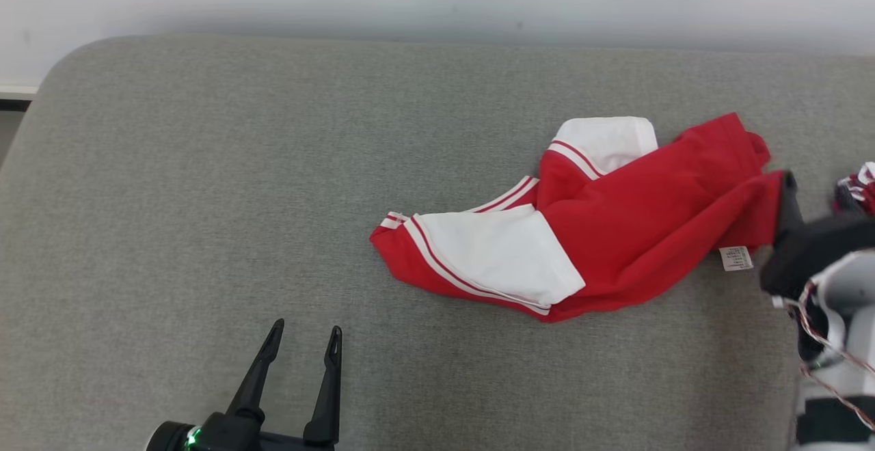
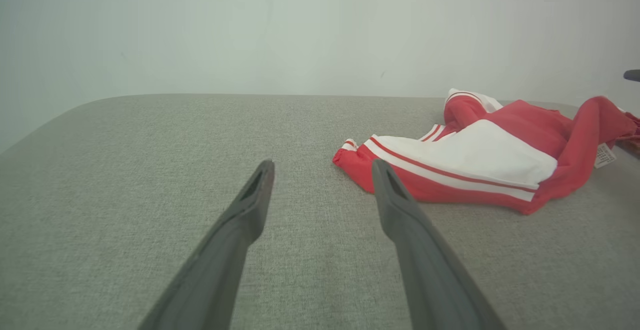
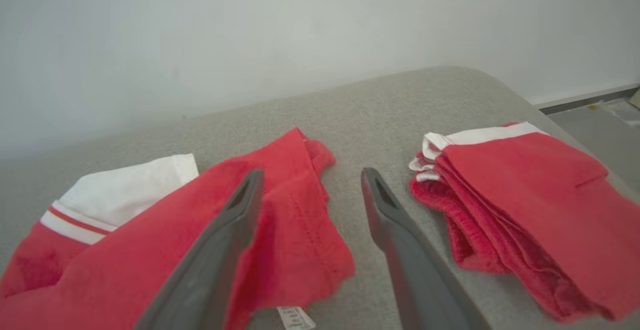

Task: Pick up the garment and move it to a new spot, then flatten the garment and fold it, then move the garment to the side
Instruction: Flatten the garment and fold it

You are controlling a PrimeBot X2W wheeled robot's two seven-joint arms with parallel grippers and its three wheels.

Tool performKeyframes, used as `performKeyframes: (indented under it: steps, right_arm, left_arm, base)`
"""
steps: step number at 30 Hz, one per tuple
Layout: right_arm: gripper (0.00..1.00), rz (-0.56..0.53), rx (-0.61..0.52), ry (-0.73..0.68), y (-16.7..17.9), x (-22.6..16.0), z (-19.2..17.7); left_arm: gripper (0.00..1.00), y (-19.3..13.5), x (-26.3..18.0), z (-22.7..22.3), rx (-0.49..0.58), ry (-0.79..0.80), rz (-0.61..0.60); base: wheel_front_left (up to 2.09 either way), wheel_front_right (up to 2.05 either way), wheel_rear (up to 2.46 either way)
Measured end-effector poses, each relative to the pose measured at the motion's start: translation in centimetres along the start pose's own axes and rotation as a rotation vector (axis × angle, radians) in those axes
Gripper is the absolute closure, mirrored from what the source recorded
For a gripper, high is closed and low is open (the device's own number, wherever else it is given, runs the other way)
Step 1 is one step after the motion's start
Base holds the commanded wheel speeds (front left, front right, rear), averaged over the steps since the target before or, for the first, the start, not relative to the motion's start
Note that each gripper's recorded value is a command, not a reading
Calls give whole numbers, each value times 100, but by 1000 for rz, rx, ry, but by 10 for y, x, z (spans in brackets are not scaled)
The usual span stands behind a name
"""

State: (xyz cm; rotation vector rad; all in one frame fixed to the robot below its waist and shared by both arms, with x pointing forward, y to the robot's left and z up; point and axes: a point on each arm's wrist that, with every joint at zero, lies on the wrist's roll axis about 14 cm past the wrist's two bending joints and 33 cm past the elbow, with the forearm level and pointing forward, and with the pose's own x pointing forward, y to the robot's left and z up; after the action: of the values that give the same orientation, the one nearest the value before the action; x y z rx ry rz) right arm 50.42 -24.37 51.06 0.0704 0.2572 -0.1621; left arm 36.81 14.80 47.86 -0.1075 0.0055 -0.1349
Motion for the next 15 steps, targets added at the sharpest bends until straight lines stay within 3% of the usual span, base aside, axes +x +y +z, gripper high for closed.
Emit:
performKeyframes:
  steps: [5,11,15]
  right_arm:
    - [0,-78,17,68,-36,-20,-21]
    - [0,-89,62,116,-46,-28,-35]
    - [0,-134,-1,161,-58,-25,-44]
  left_arm:
    - [0,-5,4,-1,-2,1,-19]
    - [0,-12,9,-1,1,-2,-43]
    - [0,-13,11,-1,1,0,-52]
  base:
    - [0,0,0]
    - [0,0,0]
    - [0,0,0]
